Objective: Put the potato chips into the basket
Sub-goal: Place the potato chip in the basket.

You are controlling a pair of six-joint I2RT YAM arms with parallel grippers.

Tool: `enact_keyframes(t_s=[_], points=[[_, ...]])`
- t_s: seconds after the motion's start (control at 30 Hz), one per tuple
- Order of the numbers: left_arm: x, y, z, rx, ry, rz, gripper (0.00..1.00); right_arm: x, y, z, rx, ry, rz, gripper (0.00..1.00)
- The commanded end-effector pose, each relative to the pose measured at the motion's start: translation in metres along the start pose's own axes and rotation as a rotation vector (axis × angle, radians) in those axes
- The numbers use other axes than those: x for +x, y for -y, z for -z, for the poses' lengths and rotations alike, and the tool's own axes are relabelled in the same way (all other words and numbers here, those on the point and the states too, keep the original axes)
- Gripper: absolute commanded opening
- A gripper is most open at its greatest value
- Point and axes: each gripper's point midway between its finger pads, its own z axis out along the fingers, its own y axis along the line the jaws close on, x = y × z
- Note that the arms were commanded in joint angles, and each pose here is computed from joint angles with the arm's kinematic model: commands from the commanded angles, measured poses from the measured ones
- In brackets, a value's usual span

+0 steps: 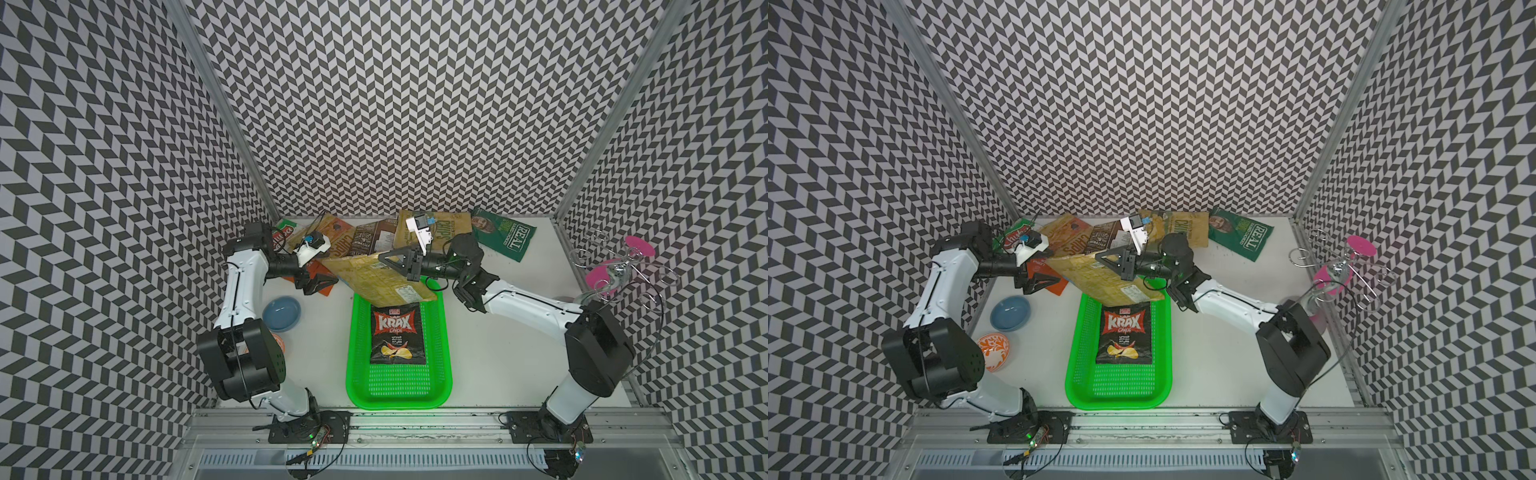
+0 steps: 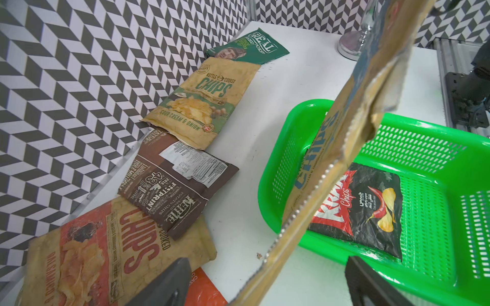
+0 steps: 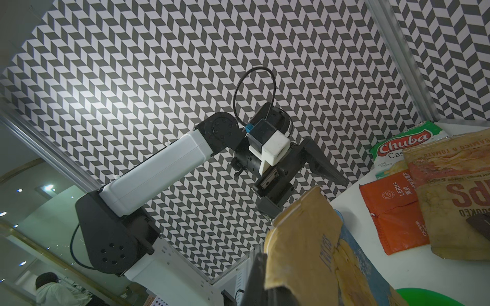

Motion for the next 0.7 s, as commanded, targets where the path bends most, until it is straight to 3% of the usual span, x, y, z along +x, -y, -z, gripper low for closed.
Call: enact_keyframes(t_s=[0.0, 0.2, 0.37, 0.4, 0.67], points=[[-0.013, 0.018, 0.001, 0.046, 0.003, -0.045, 0.83, -0.015, -0.025, 0.008, -0.053, 0.038, 0.076, 0.0], [-0.011, 0.014, -0.005, 0.036, -0.012, -0.039, 0.43, -0.015, -0.026, 0.008, -0.057, 0.038, 0.073, 0.0], [-0.018, 0.007, -0.001, -0.001, -0.005, -0.024, 0.04, -0.015, -0.021, 0.011, -0.025, 0.036, 0.078, 0.0], [-0.021, 0.003, 0.0, -0.021, -0.002, -0.016, 0.0, -0.015, -0.019, 0.012, -0.013, 0.04, 0.079, 0.0], [-0.061, -0.019, 0.02, -0.167, 0.079, 0.028, 0.0, -0.014, -0.013, 0.024, 0.027, 0.048, 0.067, 0.0]])
